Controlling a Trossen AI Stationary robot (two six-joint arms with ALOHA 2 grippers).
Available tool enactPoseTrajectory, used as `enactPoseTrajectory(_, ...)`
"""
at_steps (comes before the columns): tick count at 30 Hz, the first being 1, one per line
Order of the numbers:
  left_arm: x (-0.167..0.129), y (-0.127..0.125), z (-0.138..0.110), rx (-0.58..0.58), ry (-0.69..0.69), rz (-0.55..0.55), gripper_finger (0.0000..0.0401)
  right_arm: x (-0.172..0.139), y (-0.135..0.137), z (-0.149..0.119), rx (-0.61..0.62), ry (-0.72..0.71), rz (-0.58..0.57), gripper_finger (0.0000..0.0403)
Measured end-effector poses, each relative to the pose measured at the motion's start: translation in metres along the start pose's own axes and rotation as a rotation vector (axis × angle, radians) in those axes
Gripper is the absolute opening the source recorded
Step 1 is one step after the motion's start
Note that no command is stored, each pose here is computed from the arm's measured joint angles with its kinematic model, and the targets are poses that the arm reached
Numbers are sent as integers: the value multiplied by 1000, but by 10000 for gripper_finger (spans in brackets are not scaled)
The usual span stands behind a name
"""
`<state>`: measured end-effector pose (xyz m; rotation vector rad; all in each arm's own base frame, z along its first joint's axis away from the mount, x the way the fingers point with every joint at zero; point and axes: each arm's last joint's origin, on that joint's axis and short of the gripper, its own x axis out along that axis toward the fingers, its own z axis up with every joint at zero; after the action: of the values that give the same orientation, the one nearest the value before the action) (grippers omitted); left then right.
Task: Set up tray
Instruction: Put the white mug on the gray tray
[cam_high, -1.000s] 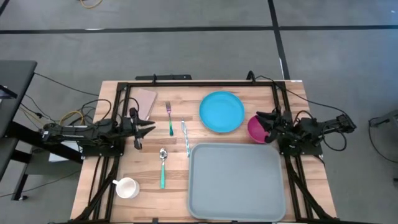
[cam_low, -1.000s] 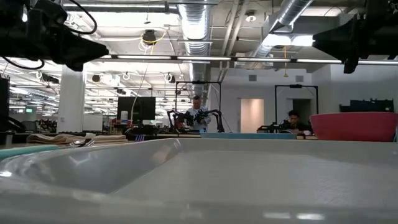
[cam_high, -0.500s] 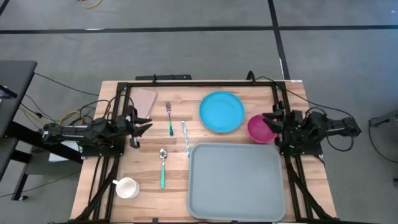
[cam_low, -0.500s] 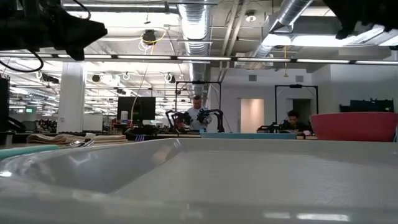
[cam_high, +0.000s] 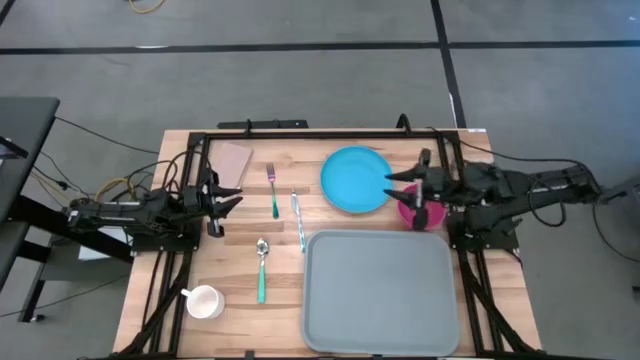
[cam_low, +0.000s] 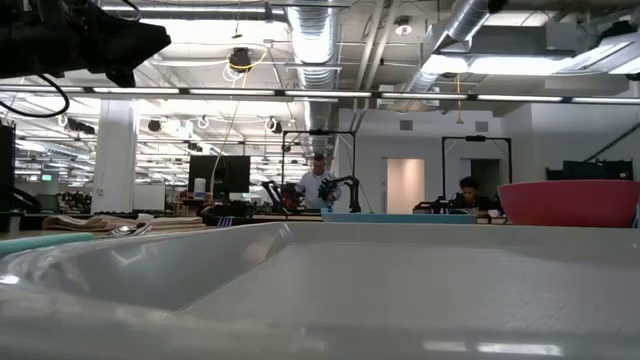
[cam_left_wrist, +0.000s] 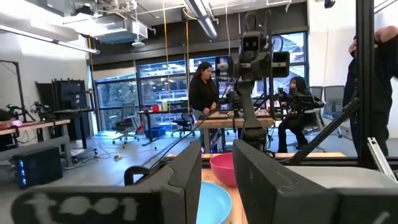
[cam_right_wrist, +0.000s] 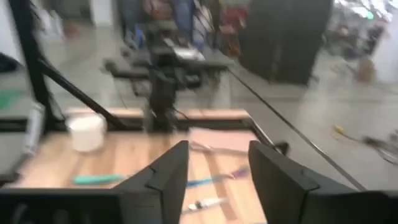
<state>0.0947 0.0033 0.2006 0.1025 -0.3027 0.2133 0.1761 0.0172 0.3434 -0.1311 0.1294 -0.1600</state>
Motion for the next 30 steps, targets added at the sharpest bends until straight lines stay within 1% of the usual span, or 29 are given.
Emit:
enactPoseTrajectory(2,0,0,0,0,0,0,82,13,2,7,-13,79,-32,188)
enactPoseTrajectory(5,0,0,0,-3,0,0,82,29,6,15,-12,182,-40,212)
enactPoseTrajectory(9,0,0,0,-6,-1,-1,82,49,13,15,-11,301,-37,229)
enactPoseTrajectory(13,0,0,0,-20,-2,5,82,68,20,7,-15,383,-37,229)
enactPoseTrajectory(16,0,1,0,-28,3,40,82,80,25,-3,-25,429,-36,223)
enactPoseTrajectory(21,0,3,3,-48,7,89,82,90,29,-13,-46,490,-34,214)
enactPoseTrajectory(23,1,4,11,-53,-8,97,82,89,29,-15,-52,504,-33,211)
enactPoseTrajectory(25,1,7,23,-53,-15,129,82,88,29,-15,-52,505,-33,207)
enactPoseTrajectory(28,1,15,54,-15,5,251,82,83,27,-10,-39,489,-36,203)
enactPoseTrajectory(30,2,19,76,6,56,287,82,79,25,-7,-11,477,-41,200)
